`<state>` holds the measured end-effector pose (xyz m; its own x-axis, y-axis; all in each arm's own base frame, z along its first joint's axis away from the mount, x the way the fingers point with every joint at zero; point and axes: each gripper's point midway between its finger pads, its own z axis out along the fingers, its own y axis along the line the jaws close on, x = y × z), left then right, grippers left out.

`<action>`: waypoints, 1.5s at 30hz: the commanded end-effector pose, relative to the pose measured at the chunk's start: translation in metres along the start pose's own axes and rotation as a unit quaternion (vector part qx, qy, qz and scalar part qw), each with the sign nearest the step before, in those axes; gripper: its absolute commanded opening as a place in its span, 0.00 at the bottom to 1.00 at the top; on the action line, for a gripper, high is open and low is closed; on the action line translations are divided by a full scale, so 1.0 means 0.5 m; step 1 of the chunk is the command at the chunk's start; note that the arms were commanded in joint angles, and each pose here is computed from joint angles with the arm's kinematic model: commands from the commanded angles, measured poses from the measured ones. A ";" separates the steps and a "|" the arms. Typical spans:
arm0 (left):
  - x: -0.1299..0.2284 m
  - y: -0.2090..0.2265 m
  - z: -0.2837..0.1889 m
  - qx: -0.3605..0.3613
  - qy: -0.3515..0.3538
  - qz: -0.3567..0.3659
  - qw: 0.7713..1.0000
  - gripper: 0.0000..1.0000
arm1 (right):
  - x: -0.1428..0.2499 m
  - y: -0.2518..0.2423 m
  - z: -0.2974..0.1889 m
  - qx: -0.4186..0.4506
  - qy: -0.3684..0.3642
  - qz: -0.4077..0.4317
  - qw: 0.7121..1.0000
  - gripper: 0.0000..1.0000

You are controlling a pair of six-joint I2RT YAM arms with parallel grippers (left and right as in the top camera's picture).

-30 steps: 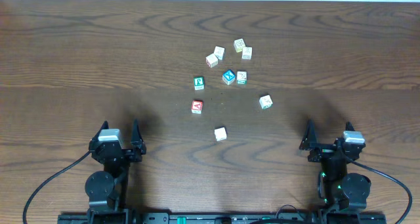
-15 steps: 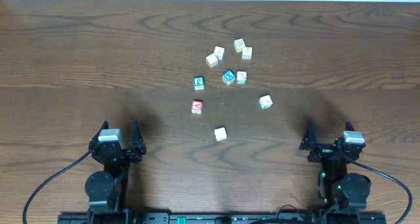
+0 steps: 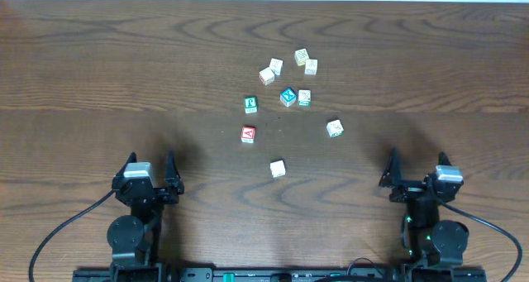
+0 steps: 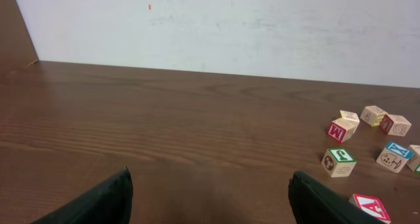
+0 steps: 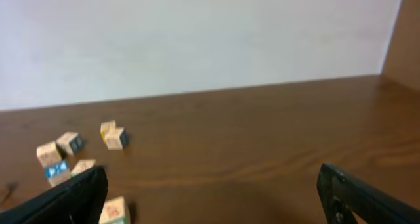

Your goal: Lift 3 blocks

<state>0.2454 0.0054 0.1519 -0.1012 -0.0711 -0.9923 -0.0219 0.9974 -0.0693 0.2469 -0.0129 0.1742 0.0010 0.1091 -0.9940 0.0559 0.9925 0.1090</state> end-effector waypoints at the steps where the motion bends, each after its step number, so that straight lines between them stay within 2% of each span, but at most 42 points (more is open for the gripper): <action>1: 0.031 -0.003 0.001 0.005 0.027 -0.002 1.000 0.77 | -0.007 -0.001 -0.001 0.004 -0.008 -0.007 1.000 0.99; 5: 0.031 -0.003 0.001 0.005 0.027 -0.002 1.000 0.76 | -0.003 0.000 -0.001 0.001 -0.004 -0.006 1.000 0.99; 10: 0.031 -0.003 0.001 0.005 0.027 -0.002 1.000 0.77 | 0.012 0.067 -0.007 -0.097 0.014 -0.007 0.995 0.99; 13: 0.031 -0.003 0.001 0.005 0.027 -0.002 1.000 0.77 | 0.023 0.087 -0.010 -0.126 0.029 0.002 0.992 0.99; 19: 0.031 -0.003 0.001 0.005 0.027 -0.002 1.000 0.77 | -0.014 0.089 -0.007 -0.120 0.060 0.007 0.991 0.99; 26: 0.031 -0.003 0.001 0.005 0.027 -0.002 1.000 0.77 | -0.053 0.094 0.036 -0.113 0.167 -0.025 0.979 0.99; 28: 0.031 -0.003 0.001 0.005 0.027 -0.002 1.000 0.77 | -0.055 0.094 0.054 -0.109 0.207 -0.019 0.972 0.99; 31: 0.031 -0.003 0.001 0.005 0.027 -0.002 1.000 0.76 | -0.040 0.096 0.079 -0.098 0.306 0.010 0.947 0.99; 38: 0.031 -0.003 0.001 0.005 0.027 -0.002 1.000 0.77 | -0.028 0.114 0.125 -0.099 0.471 0.046 0.876 0.99; 41: 0.031 -0.003 0.001 0.005 0.027 -0.002 1.000 0.77 | -0.050 0.142 0.153 -0.127 0.494 0.068 0.857 0.99; 45: 0.031 -0.003 0.001 0.005 0.027 -0.002 1.000 0.77 | -0.066 0.152 0.211 -0.142 0.472 0.069 0.868 0.99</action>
<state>0.2452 0.0054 0.1521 -0.1024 -0.0712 -0.9922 -0.0220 0.9974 -0.0693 0.3452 0.0427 0.2038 -0.8503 0.0989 -0.5170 -0.0831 0.9447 0.3173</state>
